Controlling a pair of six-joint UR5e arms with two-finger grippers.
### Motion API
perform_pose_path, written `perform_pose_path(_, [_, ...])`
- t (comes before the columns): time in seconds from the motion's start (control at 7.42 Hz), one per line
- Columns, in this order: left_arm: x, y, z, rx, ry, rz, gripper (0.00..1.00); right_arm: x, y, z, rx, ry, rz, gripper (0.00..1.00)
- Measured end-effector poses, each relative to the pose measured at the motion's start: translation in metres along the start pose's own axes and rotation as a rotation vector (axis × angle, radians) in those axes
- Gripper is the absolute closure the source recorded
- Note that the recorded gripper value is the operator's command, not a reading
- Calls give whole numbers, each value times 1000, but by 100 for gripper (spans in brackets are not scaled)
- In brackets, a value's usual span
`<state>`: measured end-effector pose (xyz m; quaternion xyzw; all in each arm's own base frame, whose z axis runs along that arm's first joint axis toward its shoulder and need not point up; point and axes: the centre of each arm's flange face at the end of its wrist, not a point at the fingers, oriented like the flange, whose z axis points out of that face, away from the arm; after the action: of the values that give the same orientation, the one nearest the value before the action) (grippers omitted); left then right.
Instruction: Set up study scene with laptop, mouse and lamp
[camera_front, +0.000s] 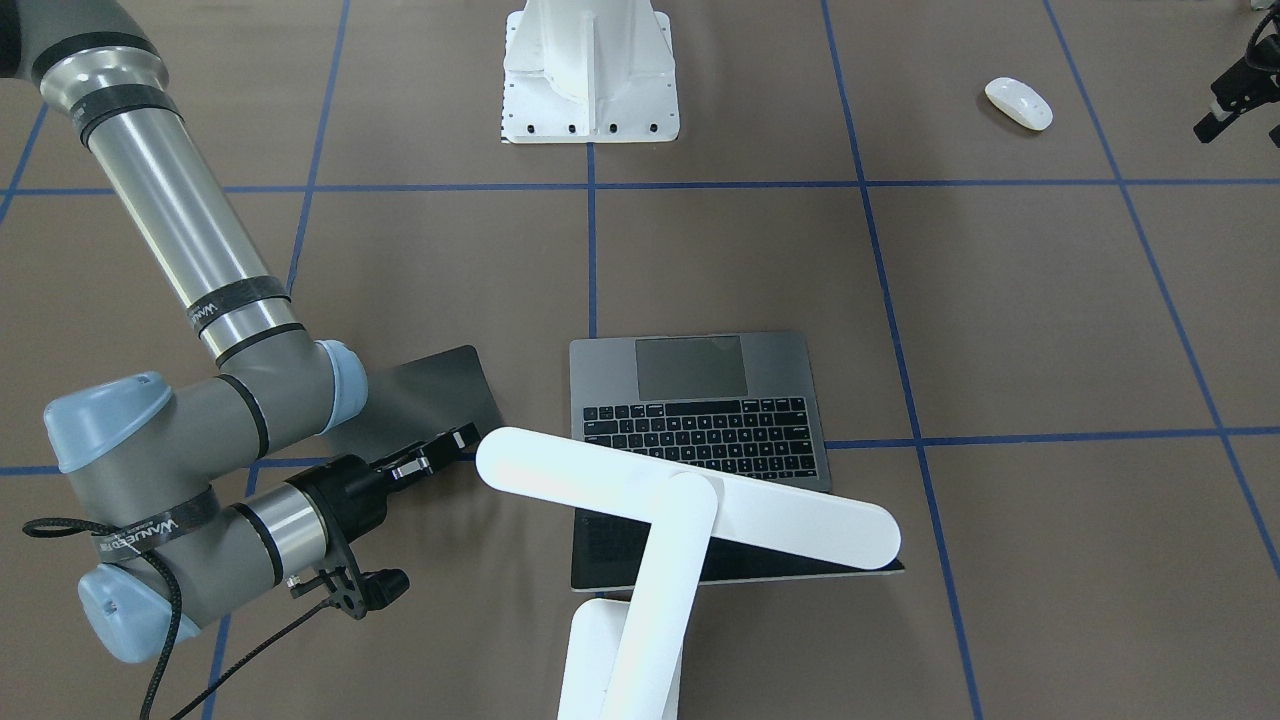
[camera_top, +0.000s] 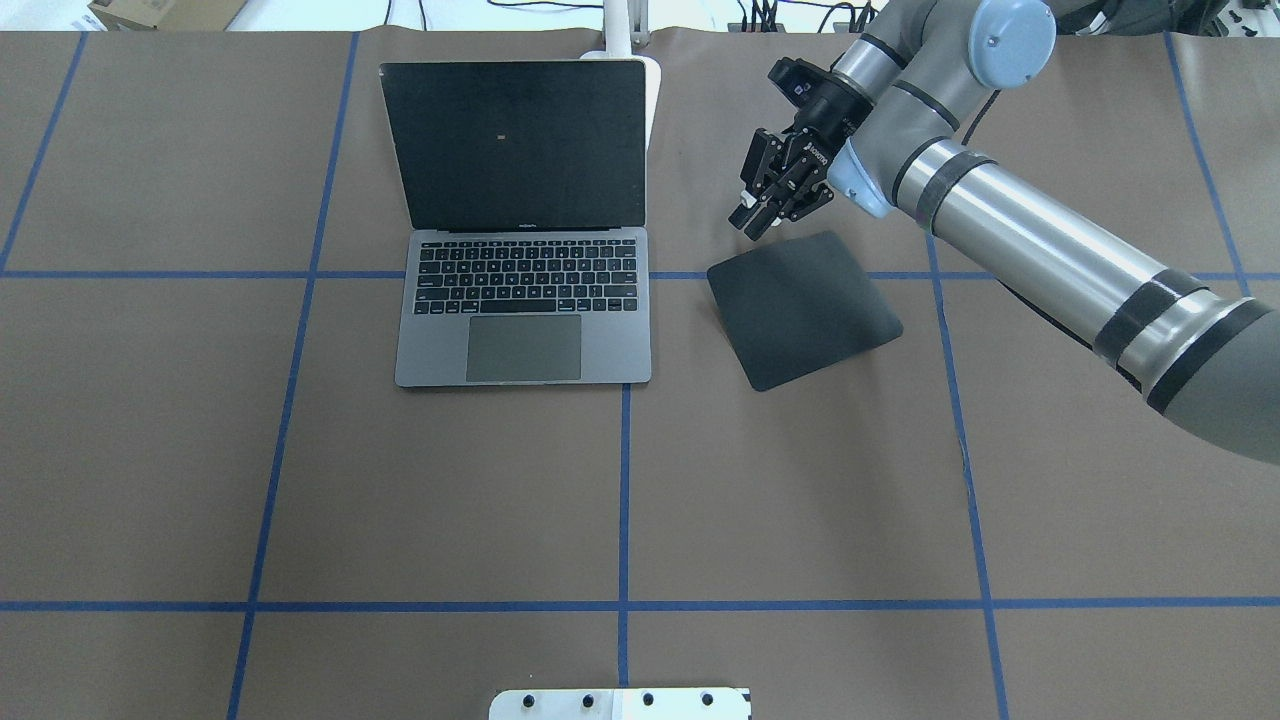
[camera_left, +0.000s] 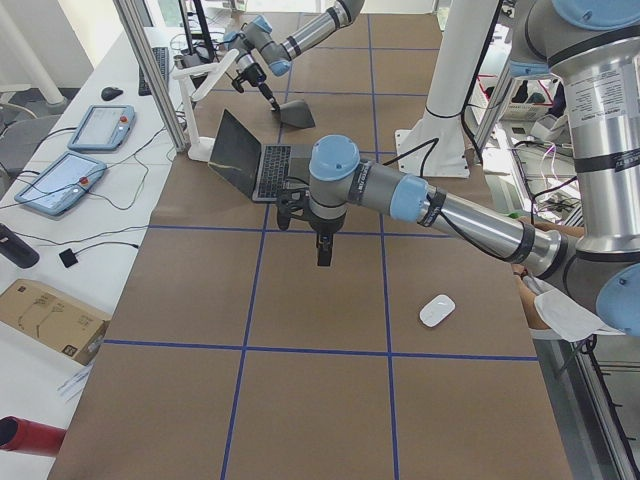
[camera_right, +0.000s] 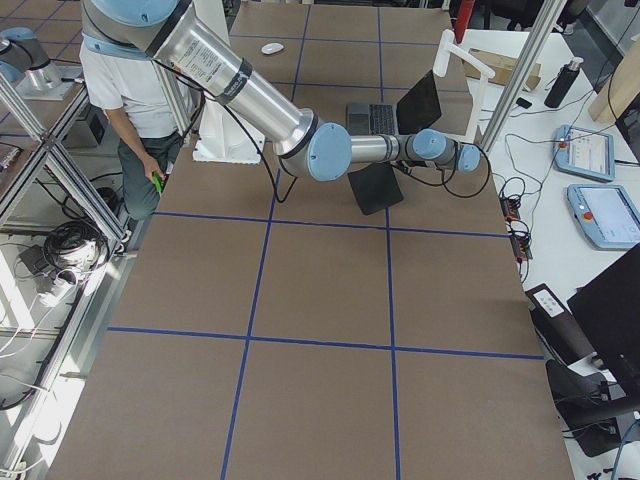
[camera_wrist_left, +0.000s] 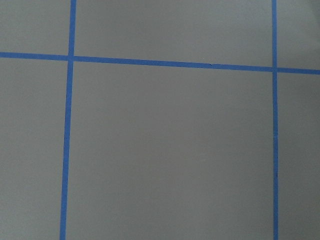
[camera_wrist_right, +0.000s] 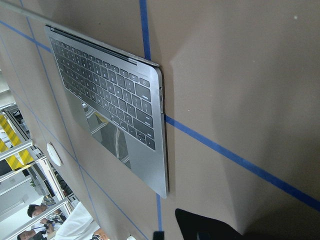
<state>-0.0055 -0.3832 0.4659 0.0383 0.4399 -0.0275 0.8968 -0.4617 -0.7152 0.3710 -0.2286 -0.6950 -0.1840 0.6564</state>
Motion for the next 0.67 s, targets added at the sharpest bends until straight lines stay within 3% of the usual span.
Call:
perform_pose_path(0.13, [1,0,-1,2,1,2,0,0,0,-1,8,-27,20,52])
perform_pose_path(0.4, [3,1,-3,5,2,4,0,1,0,-11,28,-56,34,37])
perform_pose_path(0.67, [2,1,-3,4,1,2,0,9,5,-47,71,-64,41,33])
